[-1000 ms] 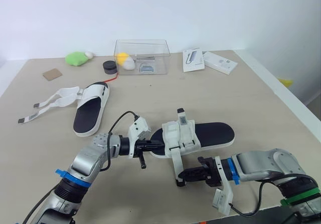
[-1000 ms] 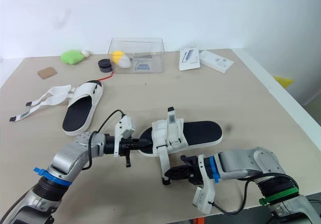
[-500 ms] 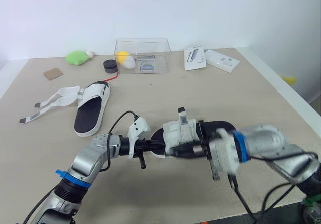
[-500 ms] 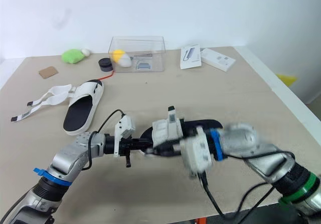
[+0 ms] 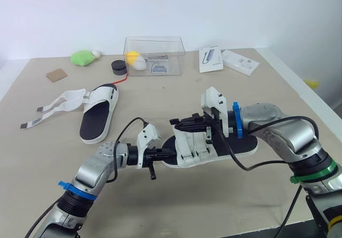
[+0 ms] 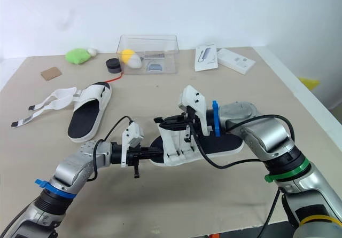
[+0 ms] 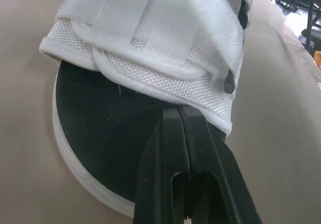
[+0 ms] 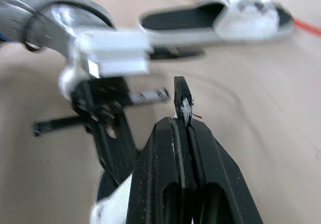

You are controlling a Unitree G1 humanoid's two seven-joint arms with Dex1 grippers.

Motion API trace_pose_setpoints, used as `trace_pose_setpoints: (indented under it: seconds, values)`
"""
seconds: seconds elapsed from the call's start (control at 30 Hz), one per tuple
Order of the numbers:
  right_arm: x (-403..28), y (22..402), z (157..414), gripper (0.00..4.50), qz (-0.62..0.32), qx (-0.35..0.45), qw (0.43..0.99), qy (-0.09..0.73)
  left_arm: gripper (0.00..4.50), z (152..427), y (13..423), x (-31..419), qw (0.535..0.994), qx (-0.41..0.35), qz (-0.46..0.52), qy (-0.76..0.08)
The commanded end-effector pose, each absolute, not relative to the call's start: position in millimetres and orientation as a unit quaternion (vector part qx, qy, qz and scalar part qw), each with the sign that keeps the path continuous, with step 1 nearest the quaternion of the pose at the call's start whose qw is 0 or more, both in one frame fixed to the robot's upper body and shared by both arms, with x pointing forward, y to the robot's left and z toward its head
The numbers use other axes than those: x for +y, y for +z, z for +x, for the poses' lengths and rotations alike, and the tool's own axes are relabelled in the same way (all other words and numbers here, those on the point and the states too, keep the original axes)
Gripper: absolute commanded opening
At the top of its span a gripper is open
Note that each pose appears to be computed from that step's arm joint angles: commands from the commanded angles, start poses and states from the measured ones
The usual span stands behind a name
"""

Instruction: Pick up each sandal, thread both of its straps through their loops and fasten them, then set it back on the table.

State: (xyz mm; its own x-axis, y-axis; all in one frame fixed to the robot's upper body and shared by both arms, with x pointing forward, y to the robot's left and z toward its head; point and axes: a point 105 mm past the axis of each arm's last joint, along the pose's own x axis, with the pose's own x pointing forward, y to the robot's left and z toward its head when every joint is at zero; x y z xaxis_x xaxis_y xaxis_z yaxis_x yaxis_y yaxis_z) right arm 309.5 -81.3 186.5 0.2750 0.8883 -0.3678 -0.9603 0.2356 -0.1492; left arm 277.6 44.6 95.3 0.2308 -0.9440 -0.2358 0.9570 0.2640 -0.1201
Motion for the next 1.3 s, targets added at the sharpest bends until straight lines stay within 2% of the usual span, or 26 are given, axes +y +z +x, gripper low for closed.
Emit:
trace_pose_setpoints:
  seconds: [0.03, 0.53, 1.03, 1.07, 1.13, 1.3]
  values:
    - [-90, 203, 323, 0.11, -0.184, 0.083, 0.803, 0.560, 0.00, 275, 81, 48, 0.785, 0.160, 0.028, -0.597]
    - [-97, 189, 345, 0.11, -0.196, 0.107, 0.821, 0.525, 0.00, 274, 81, 44, 0.785, 0.158, 0.024, -0.599]
    - [-116, 173, 359, 0.11, -0.269, 0.128, 0.833, 0.466, 0.00, 274, 81, 43, 0.783, 0.156, 0.022, -0.602]
    - [-116, 171, 359, 0.75, -0.276, 0.131, 0.831, 0.465, 0.00, 274, 81, 43, 0.783, 0.156, 0.023, -0.602]
    - [-117, 169, 358, 1.56, -0.286, 0.135, 0.828, 0.463, 0.00, 274, 82, 43, 0.782, 0.155, 0.023, -0.603]
    - [-116, 170, 358, 4.06, -0.303, 0.127, 0.824, 0.462, 0.00, 275, 81, 43, 0.782, 0.155, 0.024, -0.603]
